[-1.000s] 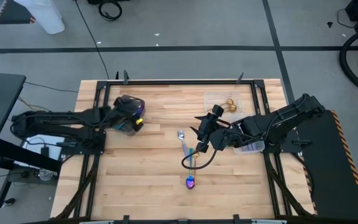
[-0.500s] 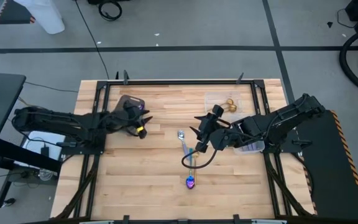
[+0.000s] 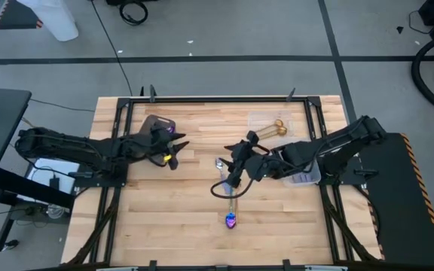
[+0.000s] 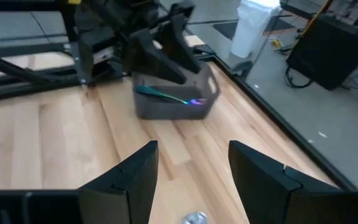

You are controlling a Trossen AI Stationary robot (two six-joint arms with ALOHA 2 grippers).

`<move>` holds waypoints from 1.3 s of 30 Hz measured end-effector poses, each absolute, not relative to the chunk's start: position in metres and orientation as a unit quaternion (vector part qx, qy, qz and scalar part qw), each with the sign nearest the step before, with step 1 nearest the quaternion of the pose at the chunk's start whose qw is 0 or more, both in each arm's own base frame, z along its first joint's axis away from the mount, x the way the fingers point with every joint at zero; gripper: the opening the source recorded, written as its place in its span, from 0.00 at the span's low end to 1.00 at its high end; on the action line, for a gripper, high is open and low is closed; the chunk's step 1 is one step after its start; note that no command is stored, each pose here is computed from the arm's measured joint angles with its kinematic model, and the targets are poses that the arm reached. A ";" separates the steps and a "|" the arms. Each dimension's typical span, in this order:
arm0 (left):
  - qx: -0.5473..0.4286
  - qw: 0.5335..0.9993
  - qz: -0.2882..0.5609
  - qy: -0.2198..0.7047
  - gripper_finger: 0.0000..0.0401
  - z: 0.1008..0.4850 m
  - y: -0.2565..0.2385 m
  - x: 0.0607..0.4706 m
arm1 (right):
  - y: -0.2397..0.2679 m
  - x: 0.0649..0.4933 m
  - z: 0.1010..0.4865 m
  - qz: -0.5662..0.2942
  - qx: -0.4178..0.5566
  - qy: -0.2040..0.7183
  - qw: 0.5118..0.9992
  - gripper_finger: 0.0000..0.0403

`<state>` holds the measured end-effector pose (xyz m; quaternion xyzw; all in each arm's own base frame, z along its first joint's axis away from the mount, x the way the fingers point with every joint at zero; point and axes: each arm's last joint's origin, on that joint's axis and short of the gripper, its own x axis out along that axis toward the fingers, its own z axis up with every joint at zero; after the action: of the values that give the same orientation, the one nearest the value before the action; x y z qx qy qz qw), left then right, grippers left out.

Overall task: Sort silverware by color (type)
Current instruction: Put the purple spoon into the bottom transparent bin

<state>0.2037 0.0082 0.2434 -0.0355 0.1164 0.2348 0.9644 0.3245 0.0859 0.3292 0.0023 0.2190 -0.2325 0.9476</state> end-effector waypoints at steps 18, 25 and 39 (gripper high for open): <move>-0.008 0.991 0.113 0.077 0.38 0.254 0.001 0.208 | 0.096 0.352 0.307 -0.226 0.037 0.197 0.953 0.51; -0.009 0.991 0.113 0.077 0.38 0.254 0.001 0.208 | 0.096 0.352 0.307 -0.231 0.058 0.191 0.952 0.51; -0.009 0.990 0.113 0.079 0.38 0.253 0.001 0.208 | 0.097 0.350 0.298 -0.241 0.083 0.199 0.946 0.51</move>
<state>0.2082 0.0007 0.2531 -0.0085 0.0789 0.1130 0.9904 0.3505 0.0968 0.2981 0.0831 0.1988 -0.2411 0.9463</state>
